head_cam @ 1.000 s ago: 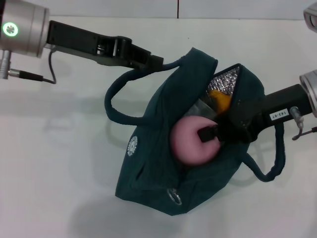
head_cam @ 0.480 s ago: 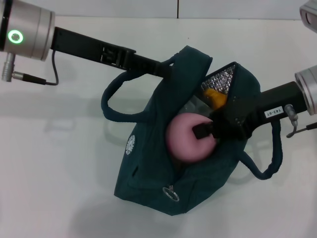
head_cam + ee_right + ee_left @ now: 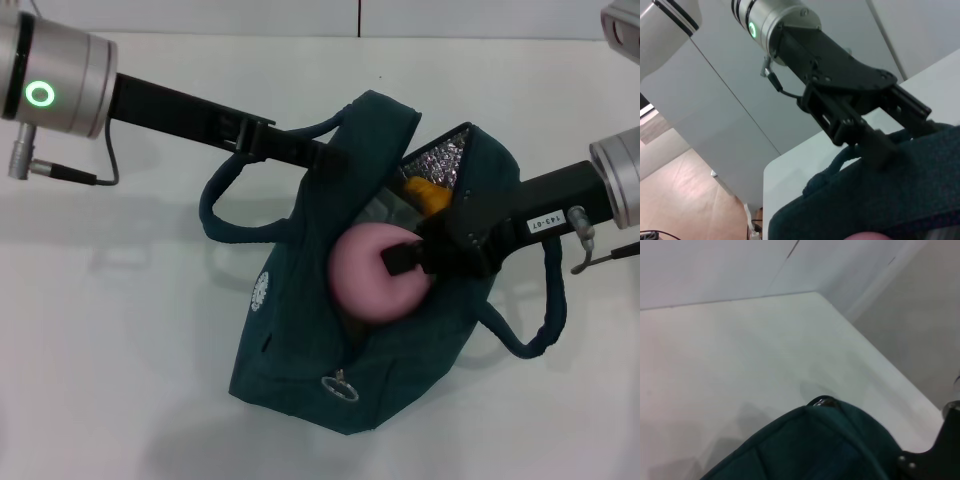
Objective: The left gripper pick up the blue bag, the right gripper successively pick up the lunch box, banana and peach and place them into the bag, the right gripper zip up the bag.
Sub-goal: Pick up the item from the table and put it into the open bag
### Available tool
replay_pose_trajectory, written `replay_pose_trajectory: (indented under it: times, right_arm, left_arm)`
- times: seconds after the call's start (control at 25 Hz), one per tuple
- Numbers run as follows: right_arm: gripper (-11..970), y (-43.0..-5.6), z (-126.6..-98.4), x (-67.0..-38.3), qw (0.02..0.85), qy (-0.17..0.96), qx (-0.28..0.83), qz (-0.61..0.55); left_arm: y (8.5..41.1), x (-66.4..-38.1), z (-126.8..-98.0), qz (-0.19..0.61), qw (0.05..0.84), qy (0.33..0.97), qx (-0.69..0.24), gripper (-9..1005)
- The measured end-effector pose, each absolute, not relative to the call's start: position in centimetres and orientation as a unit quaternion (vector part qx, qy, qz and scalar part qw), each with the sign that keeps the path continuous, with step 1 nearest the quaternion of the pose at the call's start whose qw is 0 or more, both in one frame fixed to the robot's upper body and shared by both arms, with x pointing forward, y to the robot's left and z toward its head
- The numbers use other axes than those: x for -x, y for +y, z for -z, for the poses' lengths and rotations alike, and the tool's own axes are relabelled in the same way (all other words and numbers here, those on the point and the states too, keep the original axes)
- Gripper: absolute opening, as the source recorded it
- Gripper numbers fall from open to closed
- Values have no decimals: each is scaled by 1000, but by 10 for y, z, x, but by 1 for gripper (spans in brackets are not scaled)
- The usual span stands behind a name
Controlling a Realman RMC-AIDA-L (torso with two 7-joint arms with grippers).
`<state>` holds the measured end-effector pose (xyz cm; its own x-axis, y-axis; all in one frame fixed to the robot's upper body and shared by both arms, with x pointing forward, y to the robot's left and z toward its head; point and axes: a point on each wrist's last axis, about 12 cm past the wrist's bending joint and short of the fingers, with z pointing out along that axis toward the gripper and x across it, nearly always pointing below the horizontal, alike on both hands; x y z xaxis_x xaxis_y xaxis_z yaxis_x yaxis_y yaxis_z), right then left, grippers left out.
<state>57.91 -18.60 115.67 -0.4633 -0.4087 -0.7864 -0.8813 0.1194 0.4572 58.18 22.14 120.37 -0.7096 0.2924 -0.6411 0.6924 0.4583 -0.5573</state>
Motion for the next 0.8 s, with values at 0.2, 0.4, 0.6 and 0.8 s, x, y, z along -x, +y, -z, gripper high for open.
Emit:
replay_pose_trajectory:
  times: [0.2,0.4,0.6,0.8]
  right_arm:
    - [38,-183,-1156,-578,245,703,457,-486]
    - [38,-186,-1155,-575,248,701,452,-493]
    - [38,-189,-1154,-575,250,702,449,-493]
    - [38,-190,-1154,-575,251,702,449,-493]
  left_arm:
    - [219,-583,-1195,401,223,838,-295,690]
    - [211,-587,-1192,379,212,851,-295,644]
    - [210,-589,-1194,369,210,854,-300,484]
    - [211,-590,-1193,361,205,859,-299,280]
